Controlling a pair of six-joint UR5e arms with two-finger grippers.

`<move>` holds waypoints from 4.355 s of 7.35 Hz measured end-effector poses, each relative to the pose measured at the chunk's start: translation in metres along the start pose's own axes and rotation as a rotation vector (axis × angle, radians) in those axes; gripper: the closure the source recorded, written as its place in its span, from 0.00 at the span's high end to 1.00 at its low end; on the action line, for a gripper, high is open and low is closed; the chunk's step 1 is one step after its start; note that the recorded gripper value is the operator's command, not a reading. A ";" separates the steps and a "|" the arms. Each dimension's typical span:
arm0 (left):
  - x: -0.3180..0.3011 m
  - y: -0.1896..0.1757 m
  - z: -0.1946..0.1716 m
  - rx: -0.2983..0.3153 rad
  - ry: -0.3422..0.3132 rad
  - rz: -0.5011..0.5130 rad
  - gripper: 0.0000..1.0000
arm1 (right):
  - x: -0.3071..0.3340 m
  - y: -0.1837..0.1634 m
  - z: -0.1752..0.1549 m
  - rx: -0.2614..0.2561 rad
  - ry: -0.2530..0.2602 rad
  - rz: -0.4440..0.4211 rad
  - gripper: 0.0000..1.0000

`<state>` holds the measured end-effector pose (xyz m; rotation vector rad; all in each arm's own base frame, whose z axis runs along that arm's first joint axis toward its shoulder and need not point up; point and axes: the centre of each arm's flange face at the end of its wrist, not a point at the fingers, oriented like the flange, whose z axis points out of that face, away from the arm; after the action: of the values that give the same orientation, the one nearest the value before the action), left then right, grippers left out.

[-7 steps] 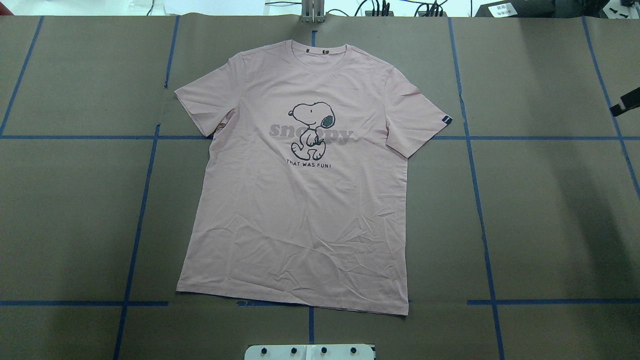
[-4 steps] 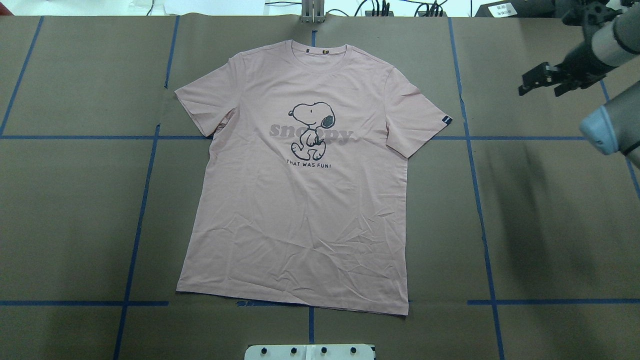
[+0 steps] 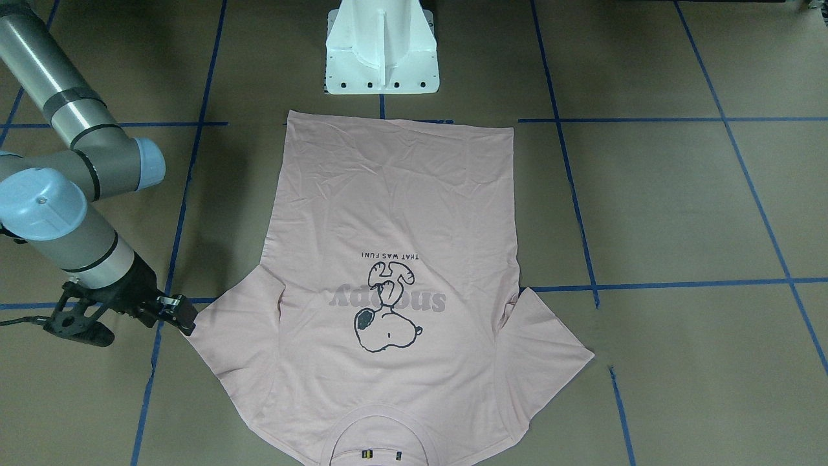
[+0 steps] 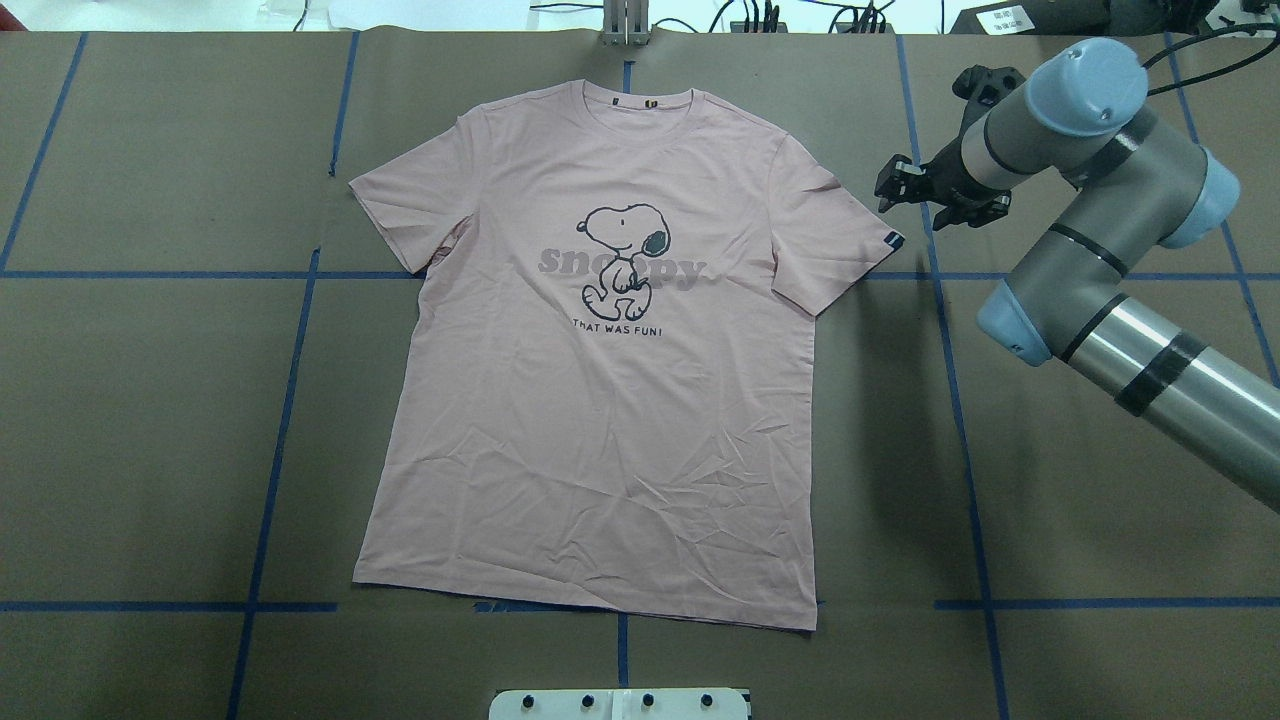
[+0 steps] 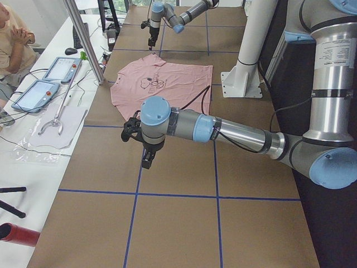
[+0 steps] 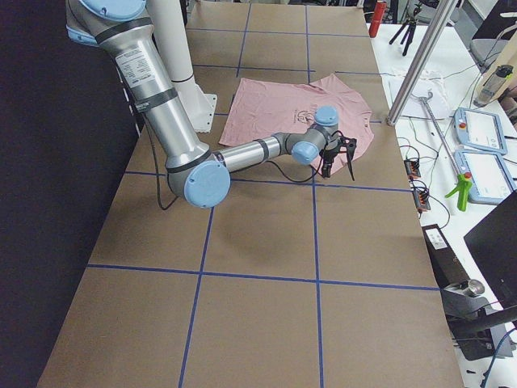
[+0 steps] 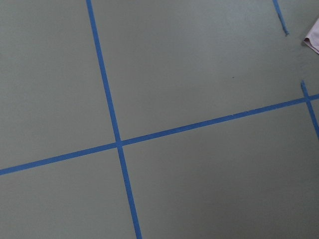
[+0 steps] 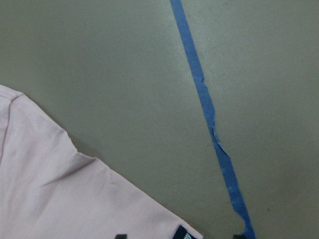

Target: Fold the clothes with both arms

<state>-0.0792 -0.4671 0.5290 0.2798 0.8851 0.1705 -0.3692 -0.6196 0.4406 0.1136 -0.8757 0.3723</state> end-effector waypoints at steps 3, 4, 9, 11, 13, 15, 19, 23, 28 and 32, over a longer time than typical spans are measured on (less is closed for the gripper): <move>0.002 0.011 0.000 -0.002 0.004 -0.001 1.00 | -0.004 -0.003 0.025 0.020 0.043 0.018 0.66; 0.004 0.011 -0.001 0.001 0.005 0.001 1.00 | -0.001 -0.003 0.028 0.021 0.051 0.021 0.66; 0.012 0.017 -0.008 0.010 0.005 0.009 1.00 | 0.000 0.000 0.029 0.015 0.047 0.029 0.43; 0.012 0.018 -0.008 0.010 0.005 0.008 1.00 | -0.001 0.003 0.029 0.013 0.044 0.029 0.34; 0.012 0.018 -0.008 0.011 0.005 0.008 1.00 | -0.003 0.007 0.030 0.008 0.042 0.024 0.00; 0.013 0.018 -0.008 0.011 0.006 0.007 1.00 | -0.005 0.010 0.028 0.005 0.035 0.019 0.00; 0.024 0.016 -0.017 0.027 0.020 0.017 1.00 | -0.077 0.013 0.000 0.009 -0.042 0.032 0.00; 0.039 0.013 -0.026 0.048 0.033 0.043 1.00 | -0.194 0.017 0.020 0.051 -0.028 0.063 1.00; 0.050 0.006 -0.026 0.063 0.110 0.029 1.00 | -0.216 0.028 0.014 0.075 -0.048 0.015 1.00; 0.112 -0.094 0.060 -0.013 0.175 -0.011 1.00 | -0.155 0.005 -0.065 0.028 -0.166 -0.042 1.00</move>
<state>0.0398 -0.5376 0.4533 0.2505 1.0583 0.1928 -0.4140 -0.6409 0.2794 0.1905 -1.0306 0.3397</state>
